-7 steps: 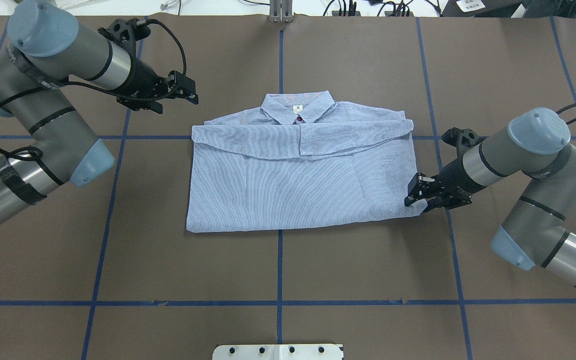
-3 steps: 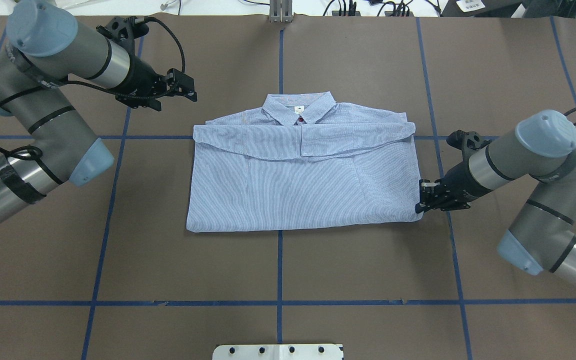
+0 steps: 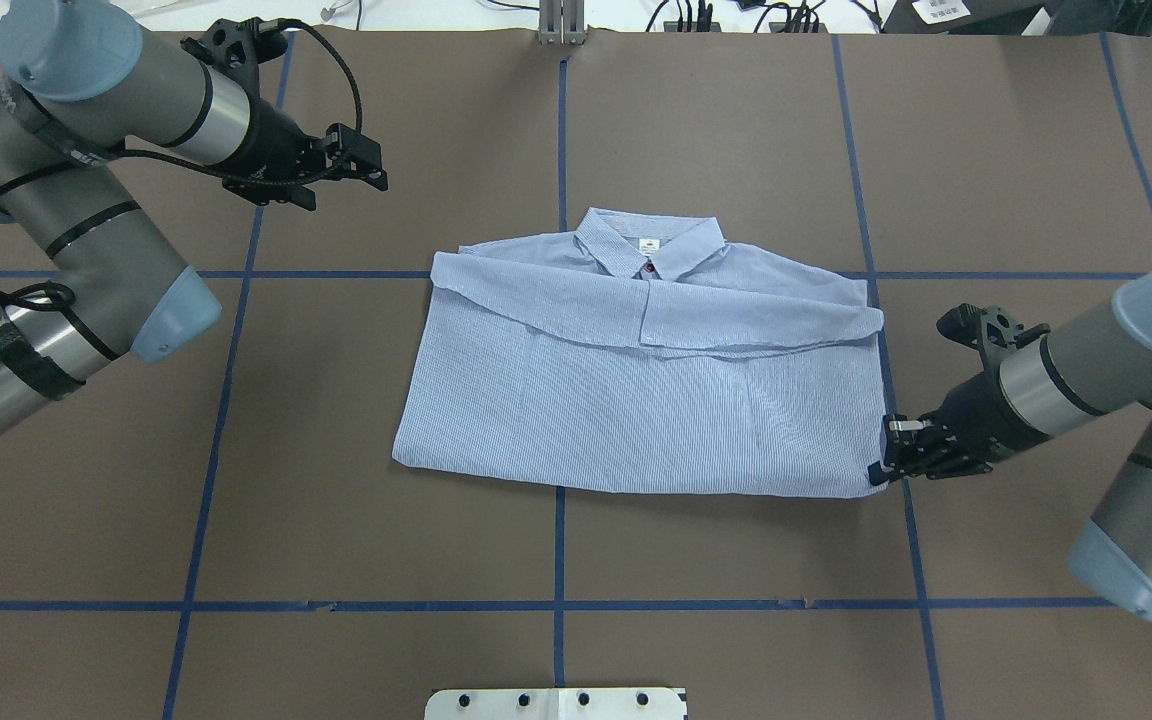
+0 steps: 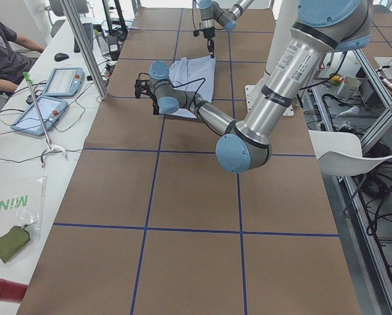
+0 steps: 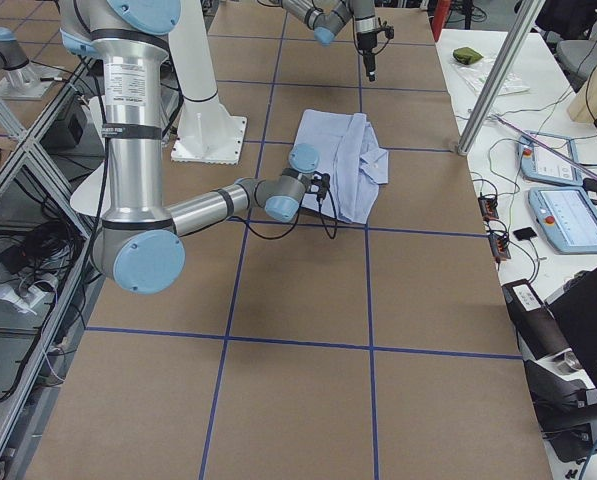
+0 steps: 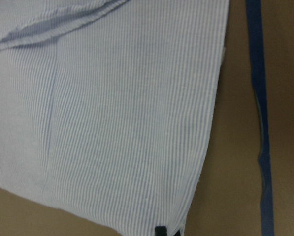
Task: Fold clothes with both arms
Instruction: 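Grasp the folded shirt's side with the right gripper and rotate it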
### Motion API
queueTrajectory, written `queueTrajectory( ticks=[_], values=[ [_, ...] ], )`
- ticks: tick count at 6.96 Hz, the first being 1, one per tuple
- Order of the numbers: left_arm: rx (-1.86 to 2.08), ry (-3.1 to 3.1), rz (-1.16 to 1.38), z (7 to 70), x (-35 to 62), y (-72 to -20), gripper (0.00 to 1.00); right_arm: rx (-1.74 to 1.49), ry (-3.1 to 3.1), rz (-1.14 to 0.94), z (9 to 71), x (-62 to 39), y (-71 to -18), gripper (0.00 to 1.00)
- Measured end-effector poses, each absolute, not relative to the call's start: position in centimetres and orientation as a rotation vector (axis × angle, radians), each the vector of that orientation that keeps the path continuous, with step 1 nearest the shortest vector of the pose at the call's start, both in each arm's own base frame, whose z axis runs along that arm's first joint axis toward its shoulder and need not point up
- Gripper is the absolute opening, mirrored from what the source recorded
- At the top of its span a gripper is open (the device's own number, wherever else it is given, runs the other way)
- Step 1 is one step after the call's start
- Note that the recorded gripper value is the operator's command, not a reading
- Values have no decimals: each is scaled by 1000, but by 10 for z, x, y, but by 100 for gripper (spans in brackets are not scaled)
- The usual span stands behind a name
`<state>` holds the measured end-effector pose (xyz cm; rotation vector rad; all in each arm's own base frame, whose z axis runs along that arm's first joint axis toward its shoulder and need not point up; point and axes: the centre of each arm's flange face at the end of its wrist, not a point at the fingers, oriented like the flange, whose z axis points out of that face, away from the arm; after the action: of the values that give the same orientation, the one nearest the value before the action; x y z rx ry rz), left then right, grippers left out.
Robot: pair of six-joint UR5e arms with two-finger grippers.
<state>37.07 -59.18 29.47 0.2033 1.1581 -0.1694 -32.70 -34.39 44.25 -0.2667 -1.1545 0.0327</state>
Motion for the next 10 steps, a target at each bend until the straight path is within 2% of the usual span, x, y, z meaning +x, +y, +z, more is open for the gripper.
queueTrajectory(
  ticks=[2,3,4,6,7,8,10],
  values=[
    [205,1159,-172,294,370,-592,99,-325,-1173,-98,416,-320,-273,0],
    [205,1158,-172,294,369,-592,99,-370,-1179,-174,403,-324,-239,41],
    [206,1159,-172,294,369,-592,99,-415,-1175,-225,395,-331,-213,99],
    [207,1162,-169,296,367,-587,100,-460,-1175,-256,384,-345,-193,100],
    [214,1173,-158,292,364,-578,100,-437,-1204,-245,373,-348,-204,100],
    [211,1195,-136,286,365,-558,99,-379,-1249,-202,357,-342,-231,100],
    [95,1258,-150,271,396,-485,99,-225,-1334,-78,326,-302,-300,100]
  ],
)
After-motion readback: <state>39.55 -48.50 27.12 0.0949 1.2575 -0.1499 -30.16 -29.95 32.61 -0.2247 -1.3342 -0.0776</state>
